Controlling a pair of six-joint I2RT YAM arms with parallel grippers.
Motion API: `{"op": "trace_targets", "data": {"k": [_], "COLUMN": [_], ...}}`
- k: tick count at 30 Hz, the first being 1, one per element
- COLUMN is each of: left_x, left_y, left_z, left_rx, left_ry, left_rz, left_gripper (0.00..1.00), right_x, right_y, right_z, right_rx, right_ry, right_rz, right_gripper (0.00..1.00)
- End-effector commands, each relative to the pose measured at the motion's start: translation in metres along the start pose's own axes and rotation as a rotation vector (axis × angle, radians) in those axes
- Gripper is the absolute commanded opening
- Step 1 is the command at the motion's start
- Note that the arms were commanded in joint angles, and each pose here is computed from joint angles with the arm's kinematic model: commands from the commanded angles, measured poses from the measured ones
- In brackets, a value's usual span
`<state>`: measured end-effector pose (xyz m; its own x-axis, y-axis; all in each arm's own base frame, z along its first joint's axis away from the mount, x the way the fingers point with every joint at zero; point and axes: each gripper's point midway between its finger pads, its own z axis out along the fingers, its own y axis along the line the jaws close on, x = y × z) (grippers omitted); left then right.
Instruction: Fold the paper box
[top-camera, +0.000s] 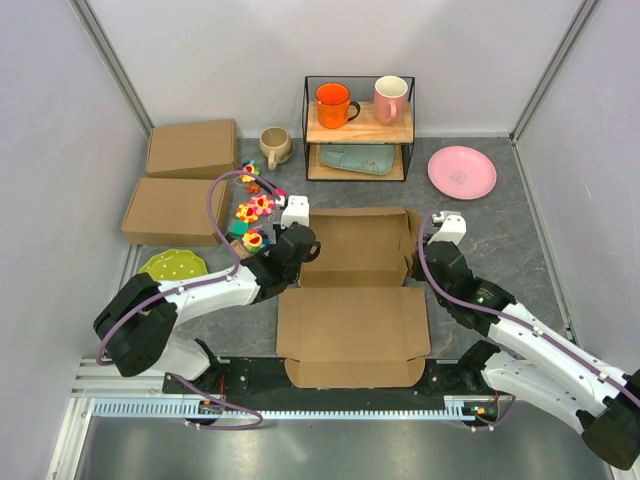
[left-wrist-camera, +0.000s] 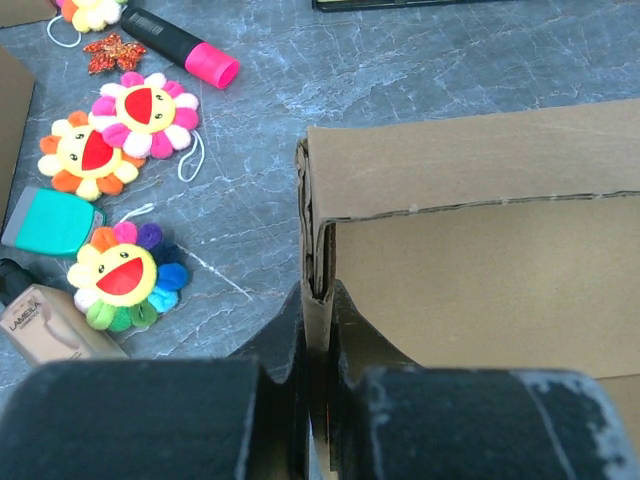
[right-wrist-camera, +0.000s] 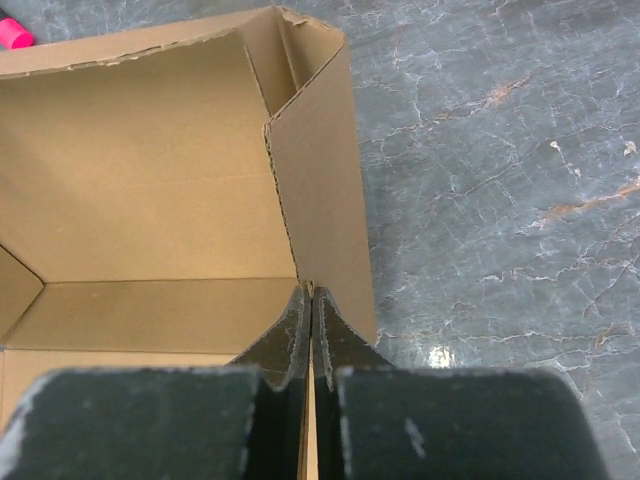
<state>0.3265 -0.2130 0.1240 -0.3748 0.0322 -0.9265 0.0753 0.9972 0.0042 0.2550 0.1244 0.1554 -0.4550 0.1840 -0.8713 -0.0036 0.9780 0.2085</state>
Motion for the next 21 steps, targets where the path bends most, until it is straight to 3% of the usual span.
{"op": "trace_targets", "data": {"k": [1, 11, 16, 17, 21], "left_x": [-0.002, -0.007, -0.005, -0.005, -0.002], "left_y": [-0.006, -0.02, -0.021, -0.021, -0.016], "left_z": [0.005, 0.01, 0.015, 0.016, 0.018], "left_rx": [0.003, 0.059, 0.059, 0.057, 0.034], "left_ry": [0.014, -0.026, -0.042, -0.046, -0.057], "left_rz": [0.032, 0.045, 0.053, 0.055, 0.062], "left_gripper": [0.02, 0.02, 0.02, 0.02, 0.02], "right_x": [0.0, 0.03, 0.015, 0.008, -0.024], "right_y": [0.023, 0.044, 0.039, 0.04, 0.032], "right_z": [0.002, 0.021, 0.014, 0.012, -0.005], "right_rx": [-0.103, -0.179, -0.164, -0.161, -0.132], "right_ry": [0.026, 0.125, 0.087, 0.073, -0.002], "right_rz": [-0.01, -0.06, -0.067, -0.068, -0.062], "right_gripper": [0.0, 0.0, 0.2, 0.31, 0.52]}}
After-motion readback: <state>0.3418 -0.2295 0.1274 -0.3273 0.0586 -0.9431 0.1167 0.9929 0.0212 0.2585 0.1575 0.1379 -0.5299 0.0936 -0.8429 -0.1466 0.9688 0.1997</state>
